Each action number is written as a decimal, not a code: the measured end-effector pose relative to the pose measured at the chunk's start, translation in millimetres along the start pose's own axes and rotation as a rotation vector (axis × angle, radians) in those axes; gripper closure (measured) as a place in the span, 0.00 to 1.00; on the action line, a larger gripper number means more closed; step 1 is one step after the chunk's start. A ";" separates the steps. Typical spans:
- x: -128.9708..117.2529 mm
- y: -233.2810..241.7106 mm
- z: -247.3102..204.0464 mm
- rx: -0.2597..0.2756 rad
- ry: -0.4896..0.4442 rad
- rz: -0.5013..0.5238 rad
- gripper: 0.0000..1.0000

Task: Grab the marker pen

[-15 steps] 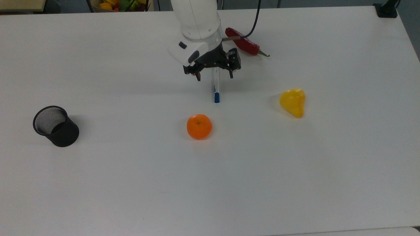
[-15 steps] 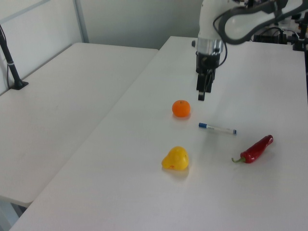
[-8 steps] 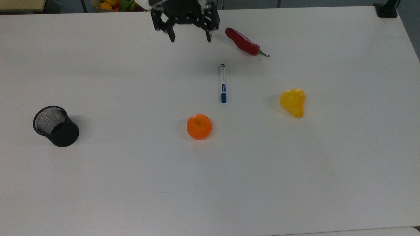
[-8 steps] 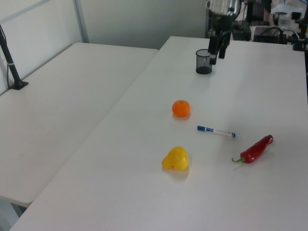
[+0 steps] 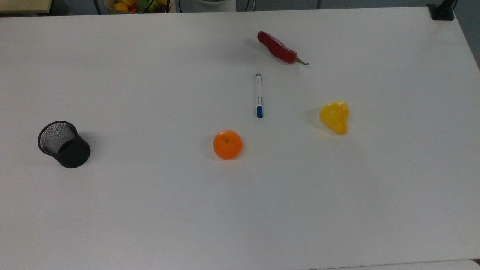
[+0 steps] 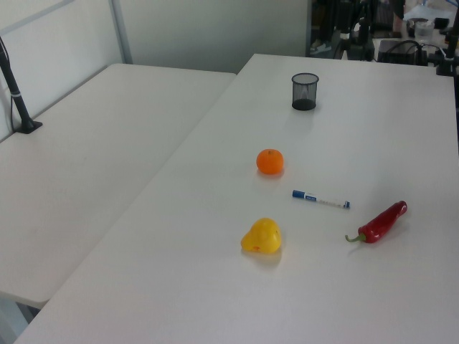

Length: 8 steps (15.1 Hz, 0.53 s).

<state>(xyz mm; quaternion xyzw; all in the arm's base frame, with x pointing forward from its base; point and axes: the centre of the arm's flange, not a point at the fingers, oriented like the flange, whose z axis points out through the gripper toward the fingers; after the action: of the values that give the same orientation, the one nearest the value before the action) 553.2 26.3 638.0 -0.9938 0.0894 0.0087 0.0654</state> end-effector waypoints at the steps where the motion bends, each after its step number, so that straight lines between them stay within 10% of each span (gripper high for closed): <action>1: -2.0 -2.9 -1.9 -0.004 0.004 -0.006 0.00; 8: 11.3 14.2 -11.7 -0.017 0.102 -0.134 0.00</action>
<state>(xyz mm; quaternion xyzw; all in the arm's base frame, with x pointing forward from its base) 561.8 8.9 647.5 -0.9972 0.0256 -0.0456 0.0527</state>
